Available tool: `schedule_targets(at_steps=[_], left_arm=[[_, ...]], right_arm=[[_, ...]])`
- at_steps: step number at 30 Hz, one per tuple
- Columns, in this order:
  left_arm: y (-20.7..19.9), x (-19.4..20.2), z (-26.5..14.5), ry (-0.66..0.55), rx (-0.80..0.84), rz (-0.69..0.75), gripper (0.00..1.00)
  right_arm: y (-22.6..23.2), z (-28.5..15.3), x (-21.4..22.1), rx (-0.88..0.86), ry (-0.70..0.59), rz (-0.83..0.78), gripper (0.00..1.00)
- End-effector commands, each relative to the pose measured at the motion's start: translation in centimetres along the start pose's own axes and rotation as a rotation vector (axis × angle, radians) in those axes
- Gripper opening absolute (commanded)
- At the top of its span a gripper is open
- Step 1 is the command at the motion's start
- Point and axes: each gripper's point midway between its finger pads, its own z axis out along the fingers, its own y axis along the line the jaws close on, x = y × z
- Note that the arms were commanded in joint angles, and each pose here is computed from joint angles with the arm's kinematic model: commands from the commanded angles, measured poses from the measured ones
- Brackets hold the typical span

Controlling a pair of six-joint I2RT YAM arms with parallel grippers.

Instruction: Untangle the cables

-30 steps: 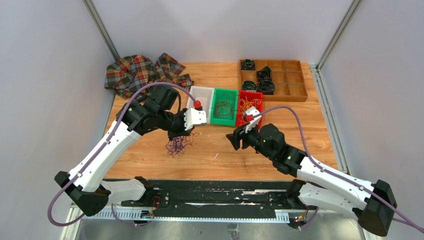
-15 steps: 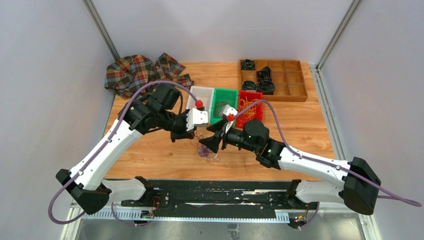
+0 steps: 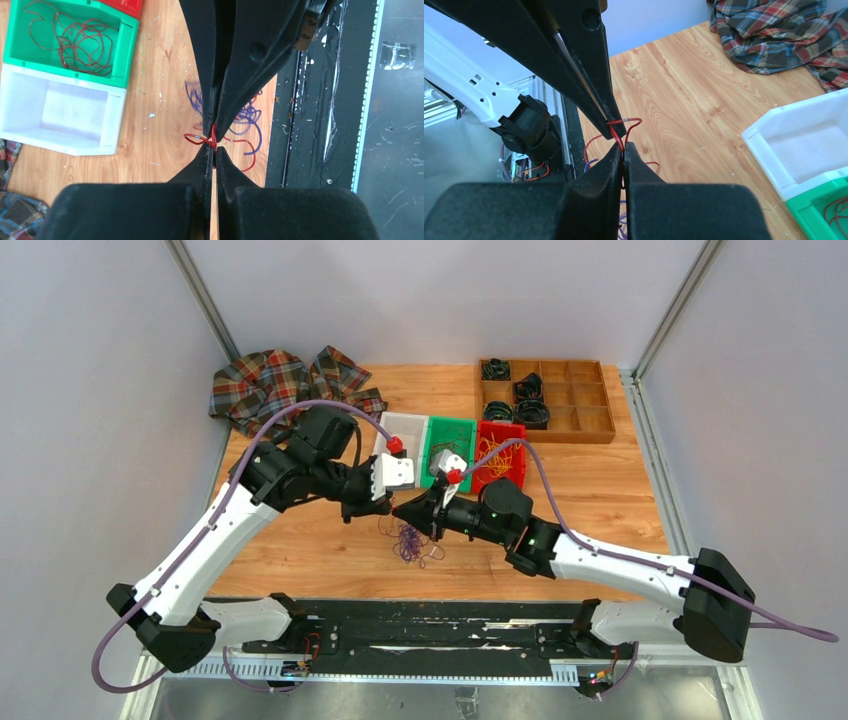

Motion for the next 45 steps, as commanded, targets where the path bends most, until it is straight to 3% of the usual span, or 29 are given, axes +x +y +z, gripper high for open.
schedule_targets(at_steps=[1,6,9,12,22,29,34,45], left_arm=[[-0.2,-0.6,-2.0,-0.012,-0.061,0.031,0.01],[0.2,-0.2,-2.4,0.006,-0.101,0.038,0.10],[0.4,0.0,-2.5,0.015,-0.114,0.034,0.41],[0.2,-0.1,-2.7,0.006,-0.111,0.050,0.53],[-0.6,-0.7,-1.6,-0.030,-0.023,0.083,0.59],[-1.1,0.3,0.2,-0.017,0.061,0.121,0.59],[-1.2,-1.1,0.3,-0.082,0.059,0.072,0.59],[-4.0,-2.6,-0.6,-0.188,0.147,0.015,0.48]], right_arm=[[-1.0,-1.6,-1.8,0.076,-0.037,-0.050,0.01],[-1.8,-3.2,-1.5,0.131,-0.007,-0.085,0.01],[-1.9,-3.7,-1.4,0.139,0.014,-0.105,0.01],[-1.8,-4.0,-1.4,0.134,0.027,-0.114,0.01],[-0.3,-3.7,-1.9,0.051,0.048,-0.115,0.01],[1.7,-3.7,-4.8,-0.024,-0.024,-0.069,0.01],[3.0,-4.2,-6.3,-0.084,-0.060,-0.064,0.01],[4.2,-4.3,-7.3,-0.136,-0.077,-0.041,0.01]])
